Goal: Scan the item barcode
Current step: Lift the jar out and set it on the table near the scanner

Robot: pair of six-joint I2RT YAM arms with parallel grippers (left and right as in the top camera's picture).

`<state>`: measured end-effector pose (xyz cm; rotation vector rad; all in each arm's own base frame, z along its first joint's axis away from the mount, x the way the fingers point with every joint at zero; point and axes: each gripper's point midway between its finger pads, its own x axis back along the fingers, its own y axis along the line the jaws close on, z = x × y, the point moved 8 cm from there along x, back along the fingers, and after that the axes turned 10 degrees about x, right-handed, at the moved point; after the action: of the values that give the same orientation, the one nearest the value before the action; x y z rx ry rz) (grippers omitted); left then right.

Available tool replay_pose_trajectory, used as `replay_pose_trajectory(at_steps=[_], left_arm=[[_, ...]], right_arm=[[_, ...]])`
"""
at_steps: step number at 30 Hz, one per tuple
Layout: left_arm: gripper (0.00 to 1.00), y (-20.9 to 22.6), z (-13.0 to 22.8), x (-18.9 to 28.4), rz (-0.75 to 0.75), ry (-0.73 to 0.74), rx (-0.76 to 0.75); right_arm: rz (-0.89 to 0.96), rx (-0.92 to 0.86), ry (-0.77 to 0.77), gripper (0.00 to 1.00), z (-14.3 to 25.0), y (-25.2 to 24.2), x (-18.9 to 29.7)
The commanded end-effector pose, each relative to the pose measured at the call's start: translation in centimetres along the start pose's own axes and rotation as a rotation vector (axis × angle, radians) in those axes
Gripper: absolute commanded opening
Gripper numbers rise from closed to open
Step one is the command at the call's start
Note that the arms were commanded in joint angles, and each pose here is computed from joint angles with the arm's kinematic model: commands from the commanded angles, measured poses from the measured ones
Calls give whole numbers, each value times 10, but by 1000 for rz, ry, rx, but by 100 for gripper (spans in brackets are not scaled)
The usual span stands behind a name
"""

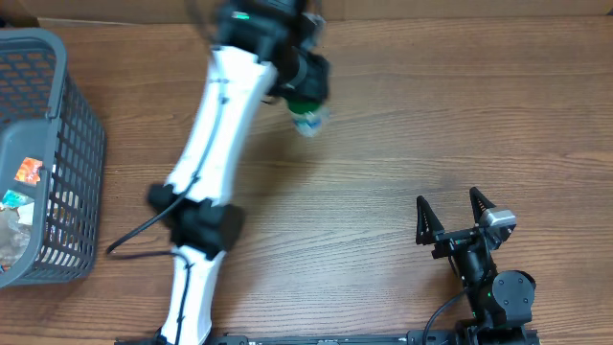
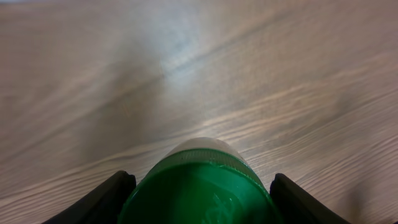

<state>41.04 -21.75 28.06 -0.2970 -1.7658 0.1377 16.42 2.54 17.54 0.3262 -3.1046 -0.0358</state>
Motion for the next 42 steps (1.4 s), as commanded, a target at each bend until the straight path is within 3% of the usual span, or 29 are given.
replay_pose_trajectory(at_steps=[1,5,12,20,32,42], left_arm=[[45,-19,9,-47,-42,93,4],[44,-35,22,-105,-82,196,21],[45,-53,38,-147,-118,250,5],[63,-59,46,-149,-131,268,-3],[72,-63,46,-117,-112,240,-11],[75,-64,32,-28,-16,62,-14]], right_arm=[[4,-3,1,100,3,-1,0],[4,-3,1,100,3,-1,0],[4,-3,1,100,3,-1,0],[4,-2,1,100,3,-1,0],[4,-3,1,100,3,-1,0],[4,-3,1,100,3,-1,0]])
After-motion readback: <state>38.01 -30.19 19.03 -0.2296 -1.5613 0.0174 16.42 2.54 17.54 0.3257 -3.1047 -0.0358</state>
